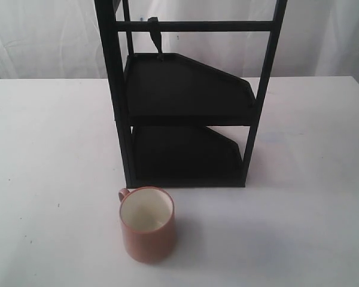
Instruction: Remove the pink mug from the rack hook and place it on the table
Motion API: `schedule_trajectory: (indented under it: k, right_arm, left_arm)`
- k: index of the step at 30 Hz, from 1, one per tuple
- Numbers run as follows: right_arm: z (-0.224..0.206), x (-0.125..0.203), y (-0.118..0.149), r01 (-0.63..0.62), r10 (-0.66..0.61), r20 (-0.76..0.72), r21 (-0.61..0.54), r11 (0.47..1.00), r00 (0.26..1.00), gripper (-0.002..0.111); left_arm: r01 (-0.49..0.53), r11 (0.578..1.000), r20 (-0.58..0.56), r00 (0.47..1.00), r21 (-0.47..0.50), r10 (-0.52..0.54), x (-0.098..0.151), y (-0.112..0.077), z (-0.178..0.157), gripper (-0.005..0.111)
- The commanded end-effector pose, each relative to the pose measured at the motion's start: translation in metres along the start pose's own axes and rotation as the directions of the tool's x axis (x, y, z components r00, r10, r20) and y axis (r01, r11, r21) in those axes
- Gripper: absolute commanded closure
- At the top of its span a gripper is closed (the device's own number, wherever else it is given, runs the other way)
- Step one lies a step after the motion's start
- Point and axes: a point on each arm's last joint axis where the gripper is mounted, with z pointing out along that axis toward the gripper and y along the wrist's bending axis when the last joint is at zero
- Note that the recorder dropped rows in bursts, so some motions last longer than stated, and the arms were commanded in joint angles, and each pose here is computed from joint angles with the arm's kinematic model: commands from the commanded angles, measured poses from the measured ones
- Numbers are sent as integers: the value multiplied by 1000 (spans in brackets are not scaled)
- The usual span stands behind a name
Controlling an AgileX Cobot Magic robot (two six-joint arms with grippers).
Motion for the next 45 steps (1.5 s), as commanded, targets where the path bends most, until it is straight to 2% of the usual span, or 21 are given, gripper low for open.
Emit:
schedule_trajectory:
  k: [1,6,9,16,45]
  right_arm:
    - [1,20,-1,73,-74,25,32,997,997,108]
    - [1,41,0,44,-43,-28,31,999,999,108]
    - [0,52,3,42,-42,-116,-1,999,992,108]
    - [-2,62,7,25,-34,-225,-44,999,974,108]
    - [-2,63,6,21,-28,-237,-30,999,971,108]
  left_arm:
    - [6,1000,6,1000,-3,-6,0,0,0,107]
    - [6,1000,6,1000,-3,-6,0,0,0,107]
    - [6,1000,6,1000,-3,-6,0,0,0,107]
    - [6,1000,6,1000,-3,-6,0,0,0,107]
    - [6,1000,6,1000,-3,-6,0,0,0,107]
